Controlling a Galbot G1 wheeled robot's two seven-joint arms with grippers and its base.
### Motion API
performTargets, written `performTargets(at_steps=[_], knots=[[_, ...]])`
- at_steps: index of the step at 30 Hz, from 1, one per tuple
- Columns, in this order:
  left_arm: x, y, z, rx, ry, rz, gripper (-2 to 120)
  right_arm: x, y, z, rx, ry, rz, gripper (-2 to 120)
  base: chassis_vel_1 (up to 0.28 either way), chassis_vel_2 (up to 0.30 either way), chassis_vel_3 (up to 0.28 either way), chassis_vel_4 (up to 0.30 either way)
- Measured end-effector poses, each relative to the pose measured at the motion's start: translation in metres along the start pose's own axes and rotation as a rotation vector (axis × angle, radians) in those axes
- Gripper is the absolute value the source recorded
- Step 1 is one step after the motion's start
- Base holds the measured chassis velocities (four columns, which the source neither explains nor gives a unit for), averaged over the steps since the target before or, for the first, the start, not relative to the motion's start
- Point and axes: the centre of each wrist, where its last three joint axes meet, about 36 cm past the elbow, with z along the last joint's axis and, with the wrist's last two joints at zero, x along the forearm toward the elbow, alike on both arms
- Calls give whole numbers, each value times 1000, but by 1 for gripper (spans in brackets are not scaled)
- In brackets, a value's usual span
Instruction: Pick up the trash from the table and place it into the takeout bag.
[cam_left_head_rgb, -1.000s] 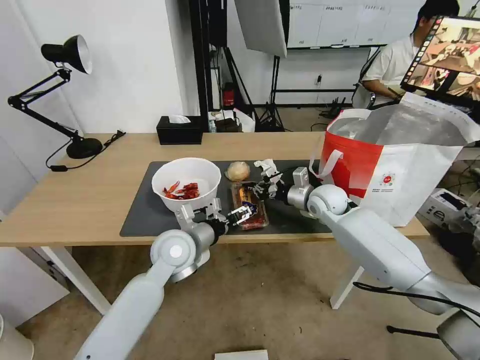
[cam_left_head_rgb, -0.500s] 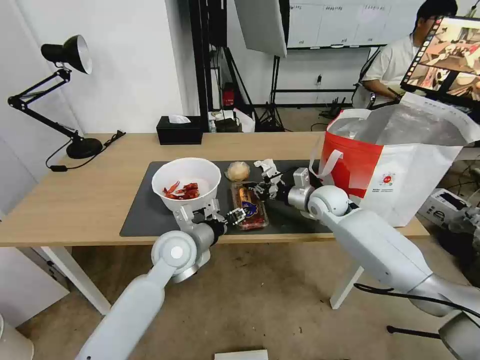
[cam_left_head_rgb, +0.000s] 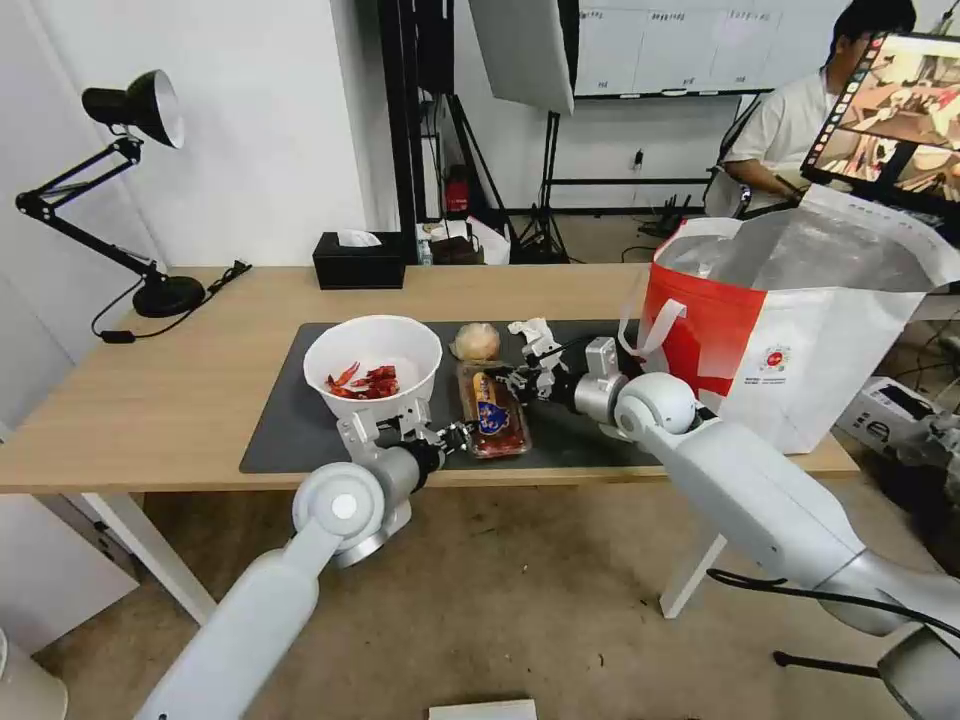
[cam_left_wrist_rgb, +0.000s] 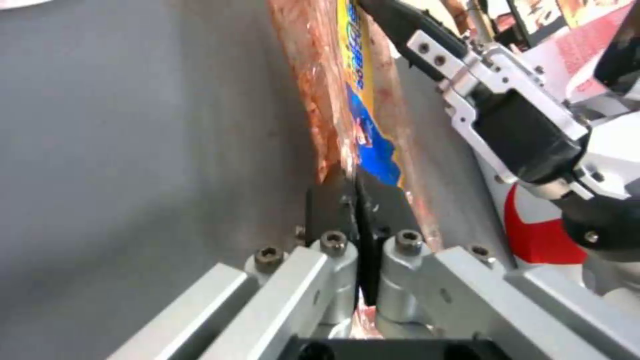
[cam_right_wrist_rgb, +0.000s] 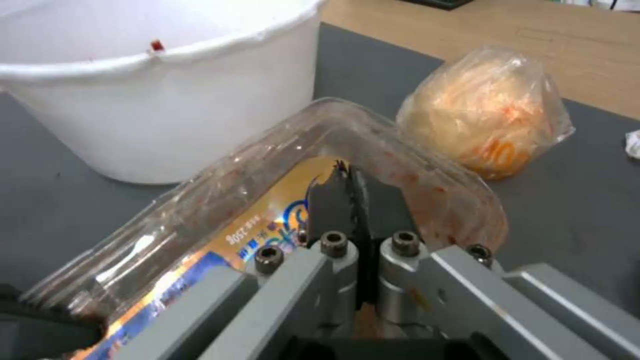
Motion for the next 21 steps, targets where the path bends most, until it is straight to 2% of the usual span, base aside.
performTargets(at_steps=[7,10,14,16,18,20,21], knots=[[14,-10,5,-17,-2,54,0,17,3,-6,-35,-107,-11,0,0,0,0,0],[23,-11,5,-23,-17,63,0,35,10,-8,-56,-204,-3,0,0,0,0,0],[33,-11,5,-52,-56,71,0,54,22,-3,-73,-305,63,0,0,0,0,0],[33,-11,5,-52,-56,71,0,54,22,-3,-73,-305,63,0,0,0,0,0],[41,-10,8,-84,-88,73,0,68,36,2,-91,-374,138,0,0,0,0,0],[43,-10,8,-89,-95,72,0,71,40,4,-96,-383,153,0,0,0,0,0],[49,-9,7,-104,-119,70,0,83,54,15,-116,-399,207,0,0,0,0,0]])
